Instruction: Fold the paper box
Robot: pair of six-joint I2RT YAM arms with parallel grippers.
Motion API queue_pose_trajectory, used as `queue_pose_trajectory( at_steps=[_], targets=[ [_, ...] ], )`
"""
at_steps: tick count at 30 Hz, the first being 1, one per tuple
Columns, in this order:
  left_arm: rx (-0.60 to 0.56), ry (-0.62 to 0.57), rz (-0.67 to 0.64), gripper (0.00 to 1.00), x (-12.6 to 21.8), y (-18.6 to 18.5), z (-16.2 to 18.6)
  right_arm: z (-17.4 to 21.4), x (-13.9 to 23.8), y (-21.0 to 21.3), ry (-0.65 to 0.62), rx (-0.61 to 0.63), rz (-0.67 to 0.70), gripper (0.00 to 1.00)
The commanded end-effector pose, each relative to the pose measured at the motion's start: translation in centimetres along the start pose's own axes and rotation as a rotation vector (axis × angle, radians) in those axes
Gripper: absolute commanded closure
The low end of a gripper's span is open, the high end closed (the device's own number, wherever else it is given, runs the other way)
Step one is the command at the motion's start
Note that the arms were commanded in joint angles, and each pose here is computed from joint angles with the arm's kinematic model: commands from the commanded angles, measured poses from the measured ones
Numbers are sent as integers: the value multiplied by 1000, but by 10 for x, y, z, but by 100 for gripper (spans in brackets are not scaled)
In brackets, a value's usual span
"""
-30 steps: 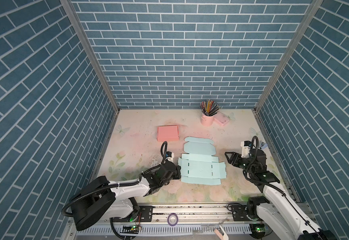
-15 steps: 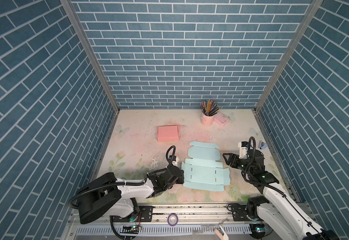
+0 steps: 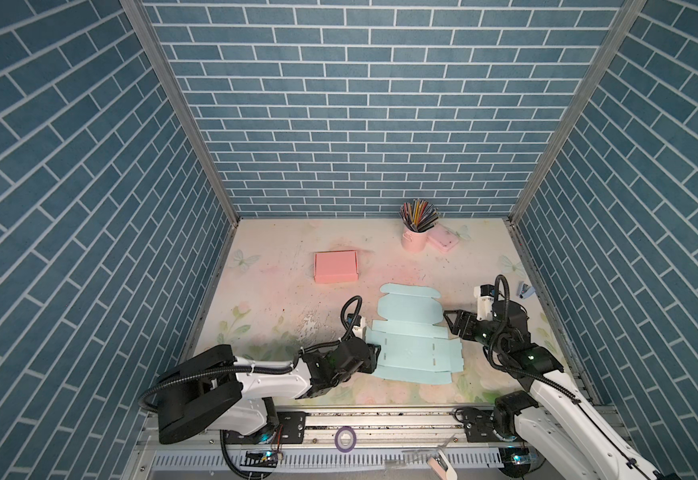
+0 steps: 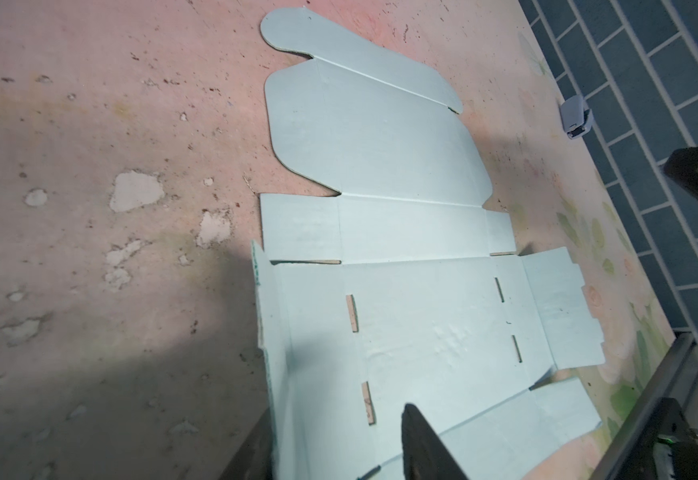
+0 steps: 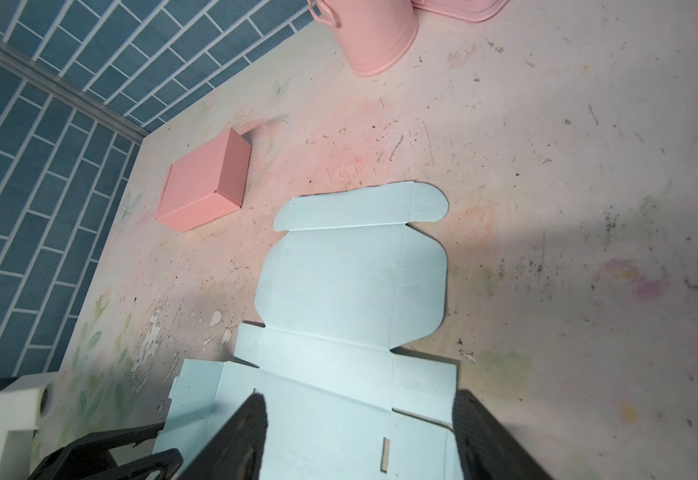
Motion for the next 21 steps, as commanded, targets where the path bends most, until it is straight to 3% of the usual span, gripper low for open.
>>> queue_pose_trajectory(
  at_steps=[1,3,7,13,21],
  targets=[
    [-36,13,22,41,10,-13,-7,3,14,4,15,-5,3,28],
    [-87,57,10,31,16,-14,-10,8,19,7,58,-17,-12,27],
    [-157,126,-24,22,29,-9,-23,15,21,23,158,-34,-61,27],
    [-222,168,-43,19,30,2,-67,48,22,19,237,-54,-38,28],
    [-290,198,-33,24,-21,4,-122,88,15,1,327,-19,31,28]
  ],
)
Point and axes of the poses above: each gripper's point midway between its finger pads, its own x axis back along the fingers, its own y axis along the line the jaws close on, z = x × y, the point moved 5 cm from there along x, back along the fingers, and after that the axes turned 1 degree about -x, right-handed, at the moved point
